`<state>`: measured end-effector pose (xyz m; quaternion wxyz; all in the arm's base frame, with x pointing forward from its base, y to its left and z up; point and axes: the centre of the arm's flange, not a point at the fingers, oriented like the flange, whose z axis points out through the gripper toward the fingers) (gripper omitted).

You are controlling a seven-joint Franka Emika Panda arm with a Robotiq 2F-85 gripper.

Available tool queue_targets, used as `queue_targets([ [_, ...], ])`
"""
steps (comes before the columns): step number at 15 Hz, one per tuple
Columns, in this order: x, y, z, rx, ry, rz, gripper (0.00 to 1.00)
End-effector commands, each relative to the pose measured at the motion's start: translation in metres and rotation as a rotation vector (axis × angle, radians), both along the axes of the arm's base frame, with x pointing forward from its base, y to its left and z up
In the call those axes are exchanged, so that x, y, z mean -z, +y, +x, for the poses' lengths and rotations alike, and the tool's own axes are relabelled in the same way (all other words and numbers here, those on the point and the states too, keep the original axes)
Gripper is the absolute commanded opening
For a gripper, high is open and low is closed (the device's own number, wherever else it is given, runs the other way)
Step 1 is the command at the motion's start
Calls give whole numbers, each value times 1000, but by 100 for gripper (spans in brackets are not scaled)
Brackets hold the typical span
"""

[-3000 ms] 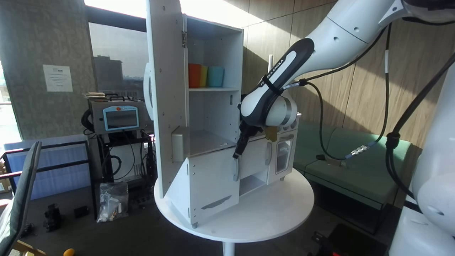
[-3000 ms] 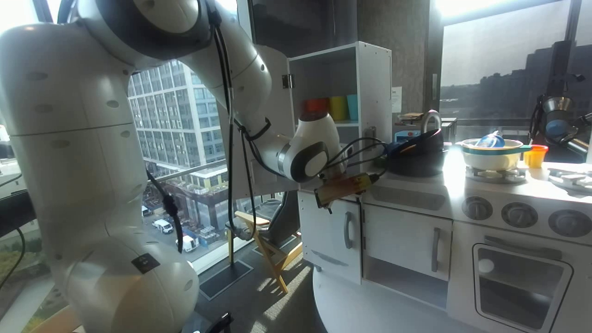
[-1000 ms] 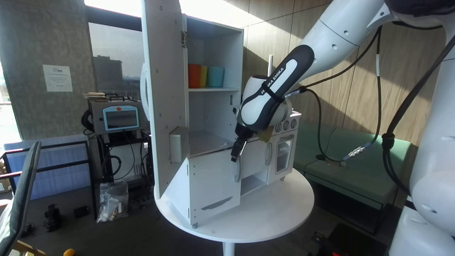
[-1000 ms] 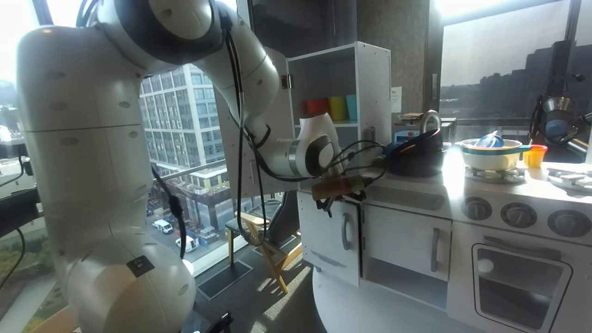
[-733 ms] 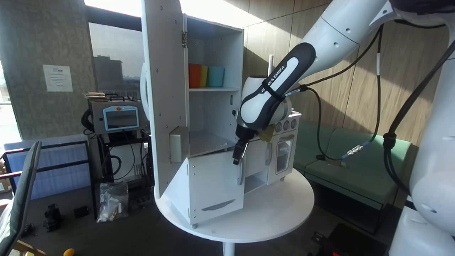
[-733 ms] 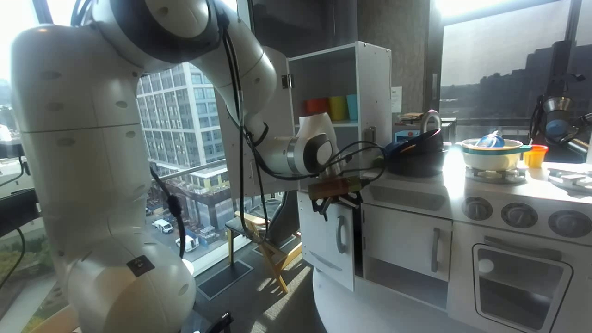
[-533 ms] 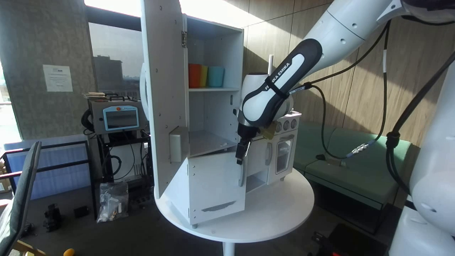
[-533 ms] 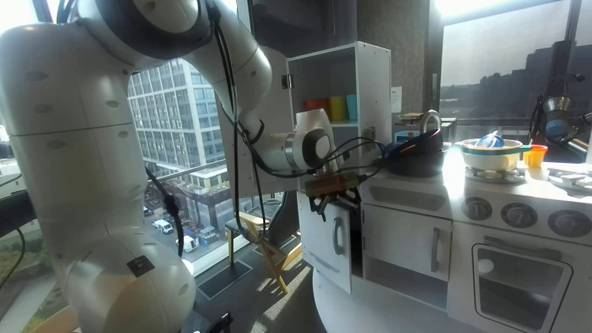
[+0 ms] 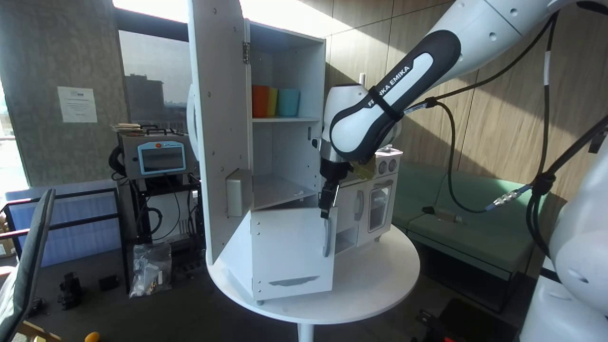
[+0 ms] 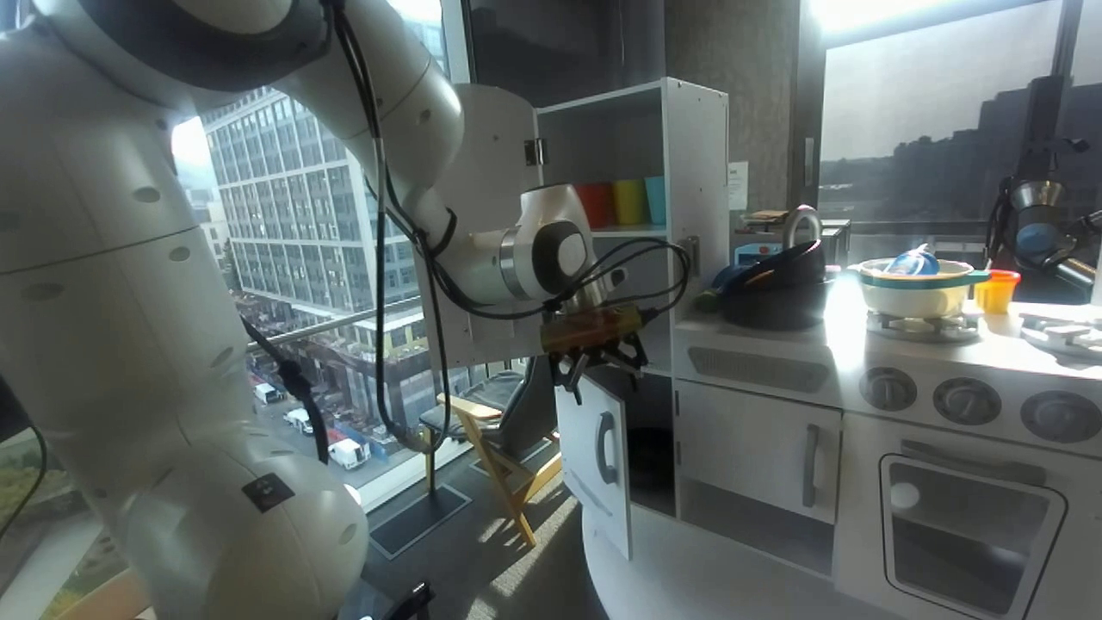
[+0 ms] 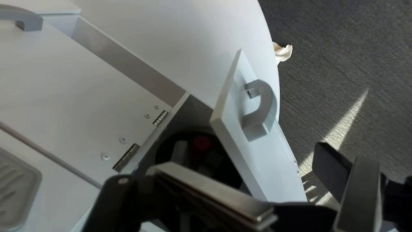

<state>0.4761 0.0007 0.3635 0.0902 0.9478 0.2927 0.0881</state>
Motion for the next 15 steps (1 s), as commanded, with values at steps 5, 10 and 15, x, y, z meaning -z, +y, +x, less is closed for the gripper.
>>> queue_targets([
  [5, 6, 5, 8, -48, -118, -116, 100],
  [10, 18, 17, -5, -140, -65, -60, 100],
  [15, 10, 25, 4, -179, -111, -2, 100],
])
